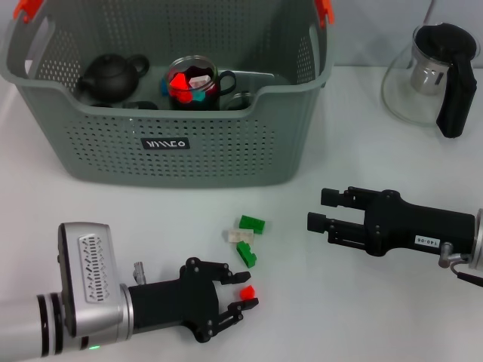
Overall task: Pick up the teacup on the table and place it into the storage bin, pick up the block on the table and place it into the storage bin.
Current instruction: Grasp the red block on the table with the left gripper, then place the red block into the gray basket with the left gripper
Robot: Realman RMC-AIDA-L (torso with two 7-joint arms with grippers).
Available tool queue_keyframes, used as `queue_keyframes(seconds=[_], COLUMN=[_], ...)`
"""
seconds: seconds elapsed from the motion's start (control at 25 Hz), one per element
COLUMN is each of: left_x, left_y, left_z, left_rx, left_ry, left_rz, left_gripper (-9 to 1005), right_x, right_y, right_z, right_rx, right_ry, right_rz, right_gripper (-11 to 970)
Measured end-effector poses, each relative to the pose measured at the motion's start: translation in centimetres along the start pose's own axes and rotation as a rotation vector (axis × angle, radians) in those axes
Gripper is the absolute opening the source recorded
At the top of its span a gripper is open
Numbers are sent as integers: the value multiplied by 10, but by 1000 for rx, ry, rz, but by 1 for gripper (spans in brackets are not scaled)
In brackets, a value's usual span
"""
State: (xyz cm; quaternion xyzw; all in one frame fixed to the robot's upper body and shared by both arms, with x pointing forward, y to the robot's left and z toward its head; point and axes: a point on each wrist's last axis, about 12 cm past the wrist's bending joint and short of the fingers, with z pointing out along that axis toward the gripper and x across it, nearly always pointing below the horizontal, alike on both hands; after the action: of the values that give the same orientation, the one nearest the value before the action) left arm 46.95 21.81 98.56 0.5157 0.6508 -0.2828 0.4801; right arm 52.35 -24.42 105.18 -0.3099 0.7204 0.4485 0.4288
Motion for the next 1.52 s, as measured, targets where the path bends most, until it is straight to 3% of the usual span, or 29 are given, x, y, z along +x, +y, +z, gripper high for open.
queue_keyframes(seconds=[0.44, 1.08, 1.32, 1.52], left_x=[0, -5, -21, -52], left_y=[2, 9, 19, 32], left_z=[2, -1, -21, -54], left_rx=[5, 21, 99, 227], left_ry=[13, 0, -74, -242], left_rz=[0, -59, -99, -115], left_gripper=[336, 161, 160, 160], right_x=[0, 0, -1, -1], right_y=[-1, -1, -1, -1], right_z=[0, 0, -1, -1], right_rx=[5, 3, 1, -1], right_ry=[1, 1, 1, 1], right_rz=[1, 0, -3, -4], right_gripper=[673, 673, 674, 674])
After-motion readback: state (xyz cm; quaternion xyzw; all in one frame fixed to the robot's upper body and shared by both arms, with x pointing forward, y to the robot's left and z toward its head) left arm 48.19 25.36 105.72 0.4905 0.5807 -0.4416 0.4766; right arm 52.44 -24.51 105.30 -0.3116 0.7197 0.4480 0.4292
